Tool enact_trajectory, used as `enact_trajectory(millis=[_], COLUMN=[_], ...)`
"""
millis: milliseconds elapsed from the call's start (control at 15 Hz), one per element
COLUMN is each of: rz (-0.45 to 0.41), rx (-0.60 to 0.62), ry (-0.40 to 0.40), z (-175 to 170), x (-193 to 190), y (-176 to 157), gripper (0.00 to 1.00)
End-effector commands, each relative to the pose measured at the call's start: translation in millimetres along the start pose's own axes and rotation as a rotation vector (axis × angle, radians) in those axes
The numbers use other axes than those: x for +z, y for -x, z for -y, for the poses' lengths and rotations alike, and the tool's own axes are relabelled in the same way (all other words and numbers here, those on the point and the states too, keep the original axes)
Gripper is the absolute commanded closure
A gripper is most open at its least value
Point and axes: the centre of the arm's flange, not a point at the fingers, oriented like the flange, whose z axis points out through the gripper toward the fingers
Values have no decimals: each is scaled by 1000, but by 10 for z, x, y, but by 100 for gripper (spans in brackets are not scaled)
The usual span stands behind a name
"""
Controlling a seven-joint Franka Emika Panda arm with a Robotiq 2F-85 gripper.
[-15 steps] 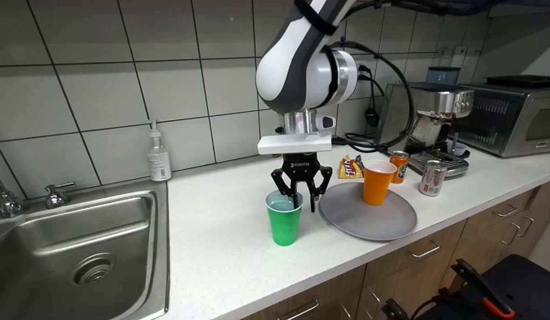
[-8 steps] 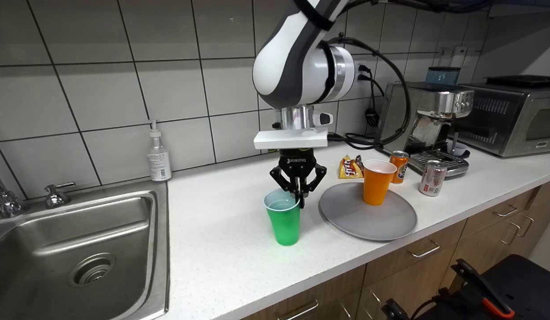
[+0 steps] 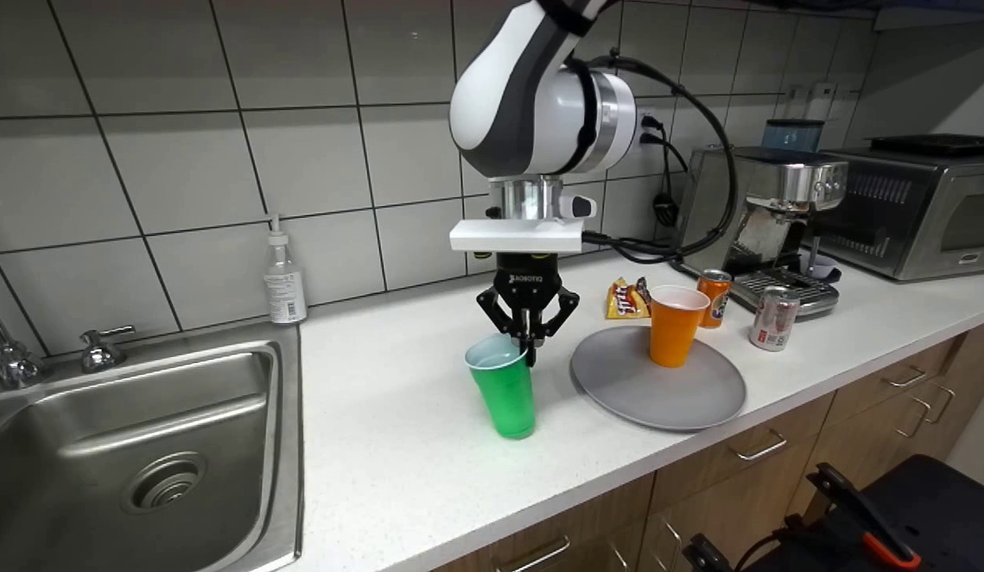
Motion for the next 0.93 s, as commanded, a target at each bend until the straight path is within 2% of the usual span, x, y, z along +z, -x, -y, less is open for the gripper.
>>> enact_trajectory(millis=[0, 400, 867], rz=[32, 47, 67], rx=[-2, 34, 98], ry=[-45, -104, -107], z=[-207, -585, -1220], x=[-269, -507, -492], y=[61, -11, -177], gripper=[99, 99, 99])
